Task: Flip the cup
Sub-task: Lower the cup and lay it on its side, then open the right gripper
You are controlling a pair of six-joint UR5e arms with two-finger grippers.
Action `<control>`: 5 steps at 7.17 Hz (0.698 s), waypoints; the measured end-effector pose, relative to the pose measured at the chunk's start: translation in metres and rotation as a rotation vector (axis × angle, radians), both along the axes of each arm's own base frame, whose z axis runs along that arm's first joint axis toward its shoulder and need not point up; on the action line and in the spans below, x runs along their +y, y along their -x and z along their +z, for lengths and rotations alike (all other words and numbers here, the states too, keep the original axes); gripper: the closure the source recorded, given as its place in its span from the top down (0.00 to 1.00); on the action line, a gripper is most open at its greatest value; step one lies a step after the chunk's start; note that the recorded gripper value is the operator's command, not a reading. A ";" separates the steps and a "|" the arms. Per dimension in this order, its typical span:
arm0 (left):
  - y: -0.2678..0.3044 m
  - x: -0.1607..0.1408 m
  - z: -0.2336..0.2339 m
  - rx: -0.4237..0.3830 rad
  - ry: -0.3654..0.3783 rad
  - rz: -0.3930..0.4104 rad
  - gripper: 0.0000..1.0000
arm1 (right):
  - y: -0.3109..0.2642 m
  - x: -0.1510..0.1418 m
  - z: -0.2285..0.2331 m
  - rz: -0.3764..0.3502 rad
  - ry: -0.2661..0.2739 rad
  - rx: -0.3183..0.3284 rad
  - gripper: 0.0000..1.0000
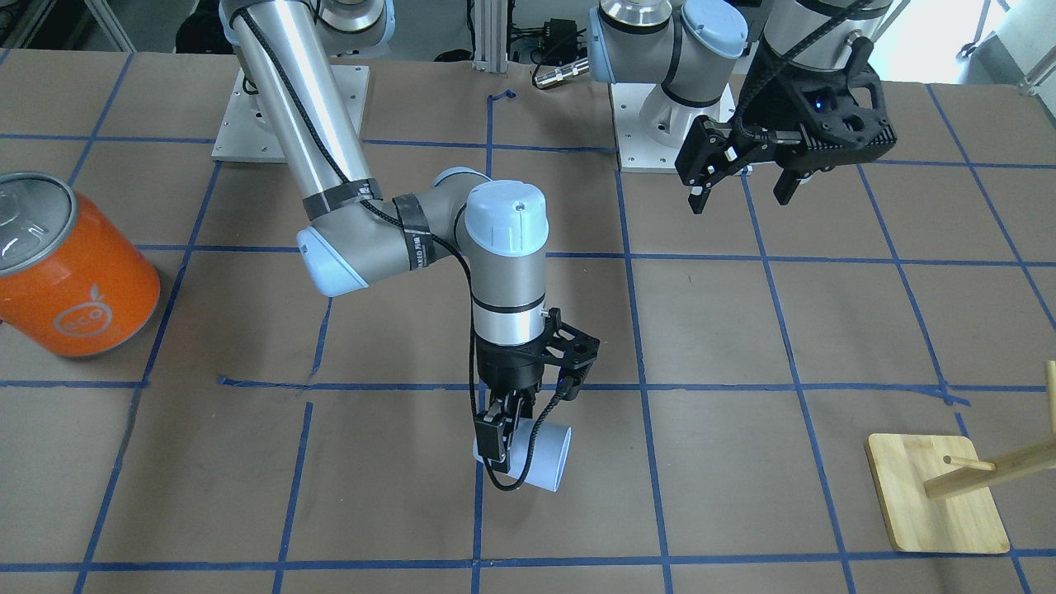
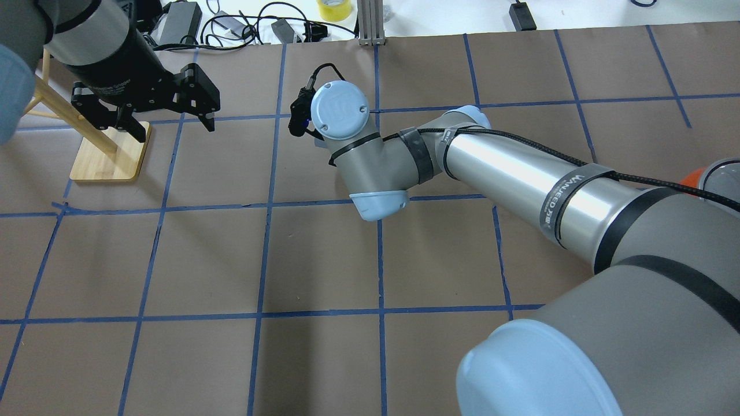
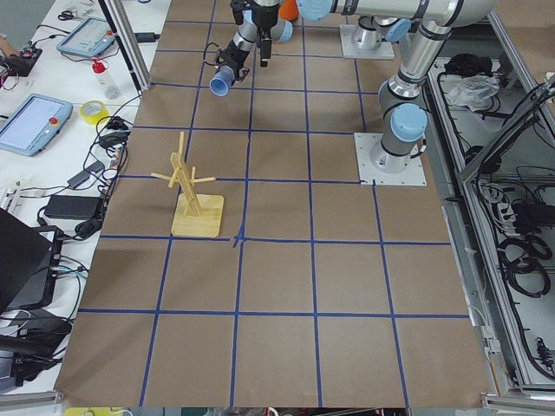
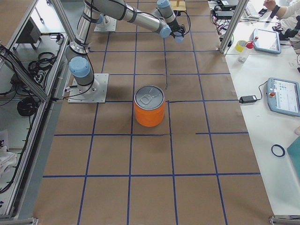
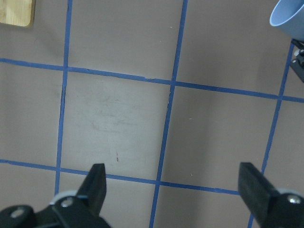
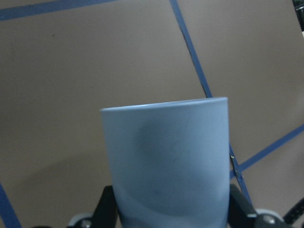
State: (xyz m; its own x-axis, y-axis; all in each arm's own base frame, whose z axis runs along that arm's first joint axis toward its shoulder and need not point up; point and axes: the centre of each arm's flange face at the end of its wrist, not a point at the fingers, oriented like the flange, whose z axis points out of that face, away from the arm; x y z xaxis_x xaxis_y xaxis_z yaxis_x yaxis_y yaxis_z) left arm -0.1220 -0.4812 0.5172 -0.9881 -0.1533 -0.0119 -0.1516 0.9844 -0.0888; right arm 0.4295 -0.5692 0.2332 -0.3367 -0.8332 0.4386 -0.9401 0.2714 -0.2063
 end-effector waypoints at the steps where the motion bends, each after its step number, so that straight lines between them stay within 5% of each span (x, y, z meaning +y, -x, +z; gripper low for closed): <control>1: 0.000 0.000 0.000 0.000 0.000 0.000 1.00 | -0.010 0.006 -0.007 0.023 -0.007 0.008 0.52; 5: 0.000 0.000 0.000 0.000 0.000 -0.001 1.00 | -0.016 0.013 -0.019 0.146 -0.027 0.064 0.52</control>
State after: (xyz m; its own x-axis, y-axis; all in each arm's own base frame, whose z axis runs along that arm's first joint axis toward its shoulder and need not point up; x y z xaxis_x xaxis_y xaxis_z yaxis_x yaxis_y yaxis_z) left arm -0.1221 -0.4810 0.5174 -0.9882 -0.1525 -0.0116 -0.1509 0.9845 -0.0892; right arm 0.4453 -0.5567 0.2143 -0.1831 -0.8833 0.4316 -0.9810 0.1353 -0.1392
